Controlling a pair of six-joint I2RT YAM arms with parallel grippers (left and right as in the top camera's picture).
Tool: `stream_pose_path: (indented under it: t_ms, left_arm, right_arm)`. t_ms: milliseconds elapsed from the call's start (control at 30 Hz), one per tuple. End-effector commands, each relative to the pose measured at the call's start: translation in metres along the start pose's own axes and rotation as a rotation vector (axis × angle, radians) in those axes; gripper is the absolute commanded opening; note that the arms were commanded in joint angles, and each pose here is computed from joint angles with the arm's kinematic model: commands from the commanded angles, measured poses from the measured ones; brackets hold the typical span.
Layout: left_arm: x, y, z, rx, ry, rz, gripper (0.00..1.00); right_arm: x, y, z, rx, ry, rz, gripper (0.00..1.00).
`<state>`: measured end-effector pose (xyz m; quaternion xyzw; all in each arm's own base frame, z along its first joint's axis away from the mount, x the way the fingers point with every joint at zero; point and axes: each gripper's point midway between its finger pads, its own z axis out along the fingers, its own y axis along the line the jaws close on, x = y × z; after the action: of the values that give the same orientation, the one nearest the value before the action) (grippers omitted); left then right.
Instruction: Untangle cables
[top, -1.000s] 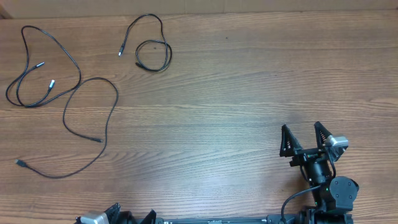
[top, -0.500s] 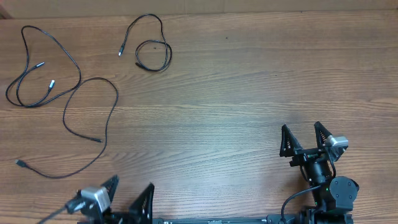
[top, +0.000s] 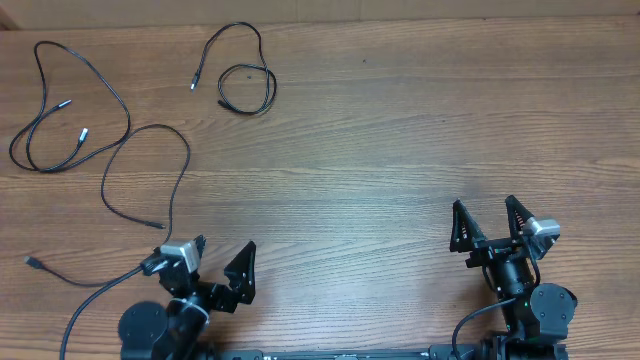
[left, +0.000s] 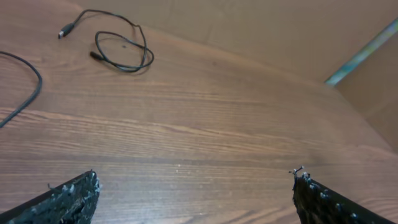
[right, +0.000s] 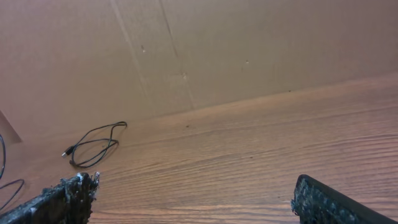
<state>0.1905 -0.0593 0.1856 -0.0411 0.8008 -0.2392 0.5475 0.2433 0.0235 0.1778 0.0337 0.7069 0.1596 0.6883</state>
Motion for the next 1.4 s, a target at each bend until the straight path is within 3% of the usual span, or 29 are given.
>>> stream_pose_path:
  t_ms: [0,400,767,1033,1367]
  left_arm:
    - [0.011,0.008,0.012,0.0,0.002,0.015,1.0]
    - [0.034,0.026,0.04,0.003,-0.01,0.032,0.99]
    - [0.006,0.025,0.045,-0.001,-0.175,0.25,0.99]
    - [-0.003,0.028,0.048,-0.042,-0.256,0.491,0.99]
    - [-0.006,0.043,0.047,-0.135,-0.256,0.54,0.99]
  right_arm:
    - [0.002,0.0,0.0,-0.003,-0.002,-0.022,1.0]
    - [0.002,0.0,0.0,-0.003,-0.002,-0.021,1.0]
    - [0.002,0.0,0.0,-0.003,-0.002,-0.022,1.0]
    - [0.002,0.0,0.0,-0.003,-0.002,-0.021,1.0]
    - [0.002,0.0,0.0,-0.003,-0.003,-0.022,1.0]
